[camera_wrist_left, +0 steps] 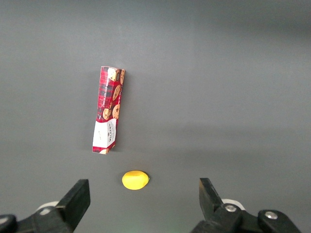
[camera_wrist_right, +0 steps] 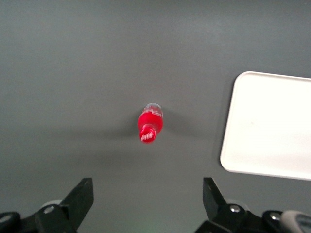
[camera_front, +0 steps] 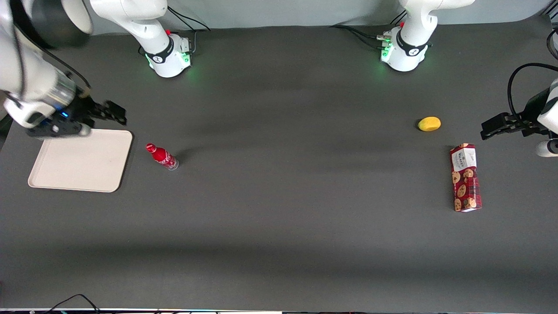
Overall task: Place coke bottle on tray
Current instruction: 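Move the right gripper over the tray toward the red Coca-Cola bottle, then lower the open right gripper around the bottle neck and close it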
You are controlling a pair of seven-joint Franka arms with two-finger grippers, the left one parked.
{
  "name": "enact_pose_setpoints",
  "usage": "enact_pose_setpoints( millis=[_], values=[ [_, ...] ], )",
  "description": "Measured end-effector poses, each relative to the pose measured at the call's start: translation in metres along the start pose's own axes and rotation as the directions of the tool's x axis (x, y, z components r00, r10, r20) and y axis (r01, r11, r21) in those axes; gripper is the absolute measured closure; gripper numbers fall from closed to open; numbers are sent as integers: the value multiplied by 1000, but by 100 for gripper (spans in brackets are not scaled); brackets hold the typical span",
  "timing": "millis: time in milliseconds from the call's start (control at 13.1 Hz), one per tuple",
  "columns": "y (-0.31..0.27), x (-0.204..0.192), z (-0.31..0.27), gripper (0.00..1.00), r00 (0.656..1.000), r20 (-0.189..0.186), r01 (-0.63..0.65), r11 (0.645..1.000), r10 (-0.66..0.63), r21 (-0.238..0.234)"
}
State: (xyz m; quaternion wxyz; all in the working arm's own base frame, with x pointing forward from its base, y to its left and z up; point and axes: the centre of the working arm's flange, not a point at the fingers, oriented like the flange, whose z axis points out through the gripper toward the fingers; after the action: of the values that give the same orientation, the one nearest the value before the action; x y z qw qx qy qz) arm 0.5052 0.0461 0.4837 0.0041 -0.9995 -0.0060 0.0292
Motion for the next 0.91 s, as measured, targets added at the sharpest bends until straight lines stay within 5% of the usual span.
enact_pose_setpoints(
  millis=[533,913],
  values=[
    [1,-6,126,0,996,-81,-32,999,33,9],
    [-2,-11,154,0,995,-71,-67,998,67,13]
  ],
)
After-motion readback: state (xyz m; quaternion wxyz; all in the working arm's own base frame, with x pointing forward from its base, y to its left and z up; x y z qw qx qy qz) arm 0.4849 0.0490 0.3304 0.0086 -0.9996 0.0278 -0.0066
